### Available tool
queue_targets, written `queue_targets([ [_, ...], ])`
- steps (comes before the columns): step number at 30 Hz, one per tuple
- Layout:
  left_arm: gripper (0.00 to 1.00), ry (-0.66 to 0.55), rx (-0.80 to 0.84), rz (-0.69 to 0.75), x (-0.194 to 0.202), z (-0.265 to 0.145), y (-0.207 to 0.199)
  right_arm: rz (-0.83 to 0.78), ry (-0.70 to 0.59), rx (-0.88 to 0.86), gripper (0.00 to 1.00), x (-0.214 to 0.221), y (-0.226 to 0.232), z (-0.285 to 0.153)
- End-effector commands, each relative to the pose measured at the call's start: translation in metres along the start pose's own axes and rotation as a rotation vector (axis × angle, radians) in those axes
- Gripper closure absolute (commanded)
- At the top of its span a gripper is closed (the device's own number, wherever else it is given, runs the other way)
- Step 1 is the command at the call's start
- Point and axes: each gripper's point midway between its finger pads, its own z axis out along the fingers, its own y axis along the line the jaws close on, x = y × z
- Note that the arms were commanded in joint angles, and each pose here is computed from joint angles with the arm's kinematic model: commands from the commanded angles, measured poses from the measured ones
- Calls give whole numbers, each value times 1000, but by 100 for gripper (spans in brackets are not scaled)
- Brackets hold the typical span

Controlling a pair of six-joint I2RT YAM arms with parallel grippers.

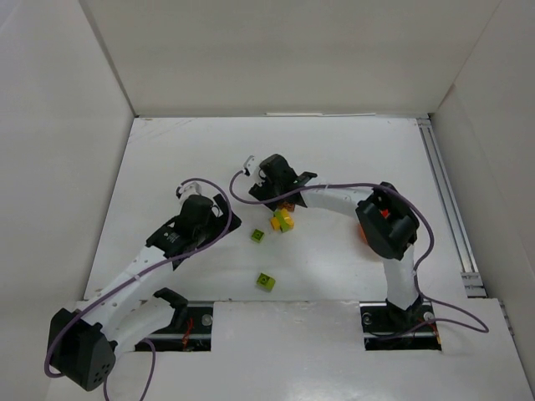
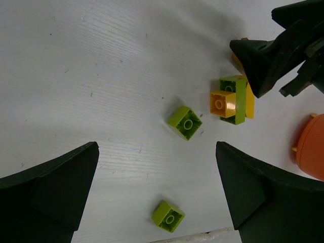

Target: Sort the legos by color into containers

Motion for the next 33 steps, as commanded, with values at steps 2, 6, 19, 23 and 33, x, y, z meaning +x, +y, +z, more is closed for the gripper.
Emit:
queue_targets([
  [2,0,-18,-15,-1,-4,-1,4,17,-34,31,31,-19,-22,-1],
  [6,0,-13,-36,11,-2,2,8,65,28,44,35,-1,-29,9],
  [19,0,-19,-29,10,-4,5,5,-25,111,-101,35,36,-3,17],
  [23,0,-19,-29,10,-4,5,5,-34,88,-134,33,33,2,11],
  [33,0,-7,-43,22,-2,9,7,-45,181,-162,26,73,18,-2],
])
